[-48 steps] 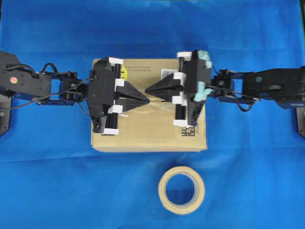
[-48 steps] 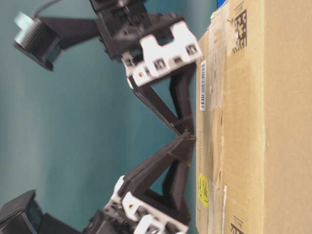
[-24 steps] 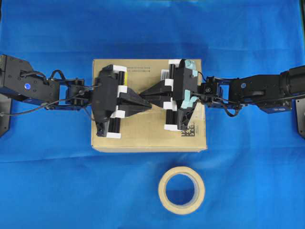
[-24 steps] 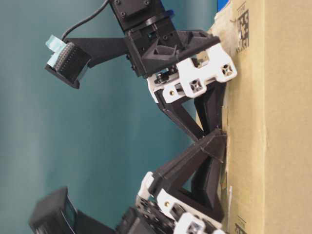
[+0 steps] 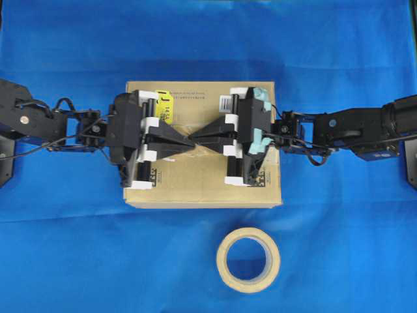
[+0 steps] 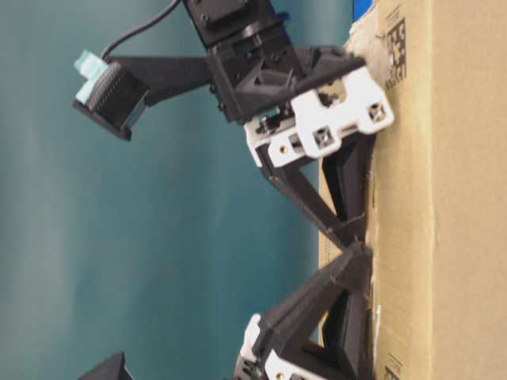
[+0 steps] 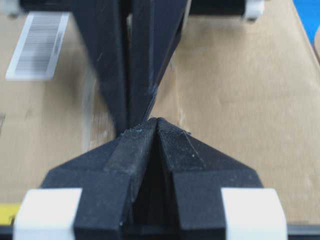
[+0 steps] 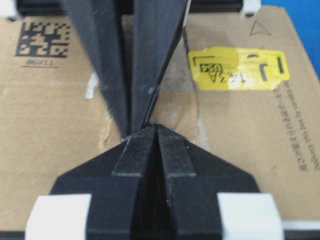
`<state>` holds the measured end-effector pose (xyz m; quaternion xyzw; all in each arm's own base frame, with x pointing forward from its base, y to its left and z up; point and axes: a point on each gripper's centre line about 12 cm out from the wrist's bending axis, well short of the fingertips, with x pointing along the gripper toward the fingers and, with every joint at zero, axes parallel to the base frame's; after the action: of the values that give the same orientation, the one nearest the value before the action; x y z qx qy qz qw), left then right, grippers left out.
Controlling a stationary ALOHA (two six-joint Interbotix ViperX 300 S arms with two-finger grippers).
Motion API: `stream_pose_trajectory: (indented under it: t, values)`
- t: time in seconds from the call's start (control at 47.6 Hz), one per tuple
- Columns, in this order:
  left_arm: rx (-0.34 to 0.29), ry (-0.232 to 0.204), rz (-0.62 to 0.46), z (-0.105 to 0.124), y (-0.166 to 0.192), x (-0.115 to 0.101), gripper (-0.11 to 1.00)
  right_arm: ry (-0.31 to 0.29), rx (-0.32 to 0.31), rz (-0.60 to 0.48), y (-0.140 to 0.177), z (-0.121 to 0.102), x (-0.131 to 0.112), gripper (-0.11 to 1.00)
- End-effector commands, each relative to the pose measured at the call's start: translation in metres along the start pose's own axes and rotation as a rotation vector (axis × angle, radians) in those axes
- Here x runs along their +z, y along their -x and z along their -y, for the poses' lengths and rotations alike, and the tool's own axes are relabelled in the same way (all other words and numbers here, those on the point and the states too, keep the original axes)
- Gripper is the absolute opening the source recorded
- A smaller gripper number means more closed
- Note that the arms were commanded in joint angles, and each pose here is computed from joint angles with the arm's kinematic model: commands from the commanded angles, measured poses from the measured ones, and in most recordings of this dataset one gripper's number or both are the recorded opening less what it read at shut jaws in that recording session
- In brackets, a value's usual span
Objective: Apply tape along the seams of the closed cardboard box to seal it securely.
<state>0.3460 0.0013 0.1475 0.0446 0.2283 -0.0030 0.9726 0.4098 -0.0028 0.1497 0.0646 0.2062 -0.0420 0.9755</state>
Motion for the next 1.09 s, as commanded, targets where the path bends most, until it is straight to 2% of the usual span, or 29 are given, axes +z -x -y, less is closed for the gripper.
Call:
stream_pose_trajectory:
  t: [0.0, 0.378, 0.609, 0.756, 1.072]
  values:
    - [-0.005, 0.008, -0.024, 0.002, 0.007, -0.009, 0.01, 0.011, 0.035, -0.026, 0.009, -0.016, -0.010, 0.00]
    - [-0.007, 0.024, -0.039, 0.003, 0.016, -0.017, 0.01, -0.020, 0.033, -0.068, 0.033, -0.019, -0.029, 0.00]
    - [-0.019, 0.031, -0.011, 0.007, 0.022, -0.008, 0.01, -0.021, 0.046, -0.058, 0.048, -0.022, -0.028, 0.00]
    - [-0.024, 0.032, 0.028, 0.008, 0.033, 0.006, 0.01, -0.021, 0.059, -0.008, 0.062, -0.024, -0.012, 0.00]
    - [-0.014, 0.040, 0.169, -0.002, 0.094, 0.070, 0.01, 0.002, 0.114, 0.139, 0.126, -0.028, 0.051, 0.00]
